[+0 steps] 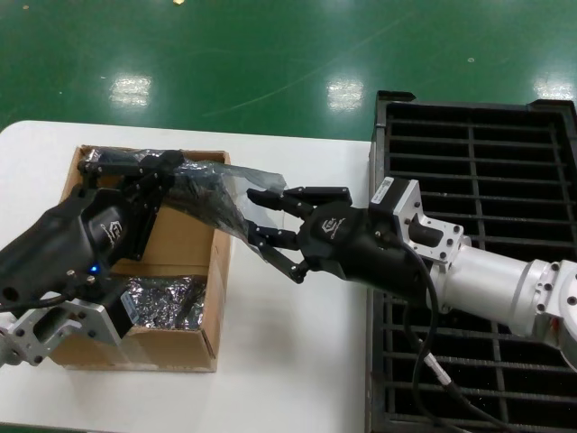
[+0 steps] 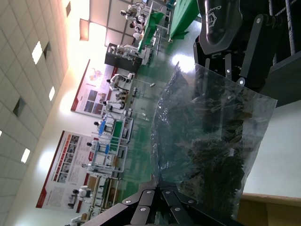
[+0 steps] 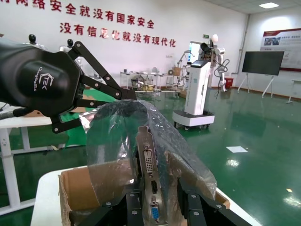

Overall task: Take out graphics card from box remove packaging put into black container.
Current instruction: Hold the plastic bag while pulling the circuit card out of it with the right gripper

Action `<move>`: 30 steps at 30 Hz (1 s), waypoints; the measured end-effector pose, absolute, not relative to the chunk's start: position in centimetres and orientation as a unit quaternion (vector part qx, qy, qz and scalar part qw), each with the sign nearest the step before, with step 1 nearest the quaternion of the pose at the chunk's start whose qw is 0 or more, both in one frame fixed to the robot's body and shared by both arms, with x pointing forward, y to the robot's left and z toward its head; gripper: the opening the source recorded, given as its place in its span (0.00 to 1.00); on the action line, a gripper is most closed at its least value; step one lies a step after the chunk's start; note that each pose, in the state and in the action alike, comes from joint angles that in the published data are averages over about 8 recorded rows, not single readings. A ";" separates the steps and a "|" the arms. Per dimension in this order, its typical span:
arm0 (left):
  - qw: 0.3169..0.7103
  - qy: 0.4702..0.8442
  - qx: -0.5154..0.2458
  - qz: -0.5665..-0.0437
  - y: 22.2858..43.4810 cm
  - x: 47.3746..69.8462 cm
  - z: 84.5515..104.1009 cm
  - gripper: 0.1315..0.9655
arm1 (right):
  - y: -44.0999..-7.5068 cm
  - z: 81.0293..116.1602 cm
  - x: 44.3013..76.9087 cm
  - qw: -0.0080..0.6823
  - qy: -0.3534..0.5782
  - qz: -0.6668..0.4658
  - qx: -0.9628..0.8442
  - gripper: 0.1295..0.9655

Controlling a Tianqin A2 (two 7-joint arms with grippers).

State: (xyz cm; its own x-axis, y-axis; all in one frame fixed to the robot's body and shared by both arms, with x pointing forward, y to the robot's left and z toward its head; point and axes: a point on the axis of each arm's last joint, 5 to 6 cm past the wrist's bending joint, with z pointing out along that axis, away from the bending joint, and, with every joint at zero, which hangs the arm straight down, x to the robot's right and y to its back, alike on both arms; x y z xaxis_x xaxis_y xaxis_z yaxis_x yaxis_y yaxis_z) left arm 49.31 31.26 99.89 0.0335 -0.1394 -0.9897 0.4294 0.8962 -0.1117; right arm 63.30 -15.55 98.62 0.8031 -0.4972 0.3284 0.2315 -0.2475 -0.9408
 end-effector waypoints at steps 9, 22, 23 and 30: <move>0.711 0.666 0.109 -0.200 31.3 49.3 99.9 0.01 | -15.0 98.6 63.5 0.616 0.099 -0.285 -0.727 0.17; 0.711 0.666 0.109 -0.200 31.3 49.3 99.9 0.01 | -15.2 98.4 62.1 0.622 0.095 -0.277 -0.726 0.07; 0.711 0.666 0.109 -0.200 31.3 49.3 99.9 0.01 | -15.2 98.3 62.0 0.623 0.094 -0.277 -0.726 0.06; 0.711 0.666 0.109 -0.200 31.3 49.3 99.9 0.01 | -15.5 98.3 61.4 0.624 0.094 -0.279 -0.724 0.02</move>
State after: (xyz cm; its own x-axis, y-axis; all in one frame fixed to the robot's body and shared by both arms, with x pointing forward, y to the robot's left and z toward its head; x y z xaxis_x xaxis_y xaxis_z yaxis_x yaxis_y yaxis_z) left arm 49.31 31.26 99.89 0.0335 -0.1394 -0.9897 0.4294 0.8962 -0.1117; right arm 61.37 -15.48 98.31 0.8267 -0.4846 0.2859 0.2113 -0.2036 -0.9560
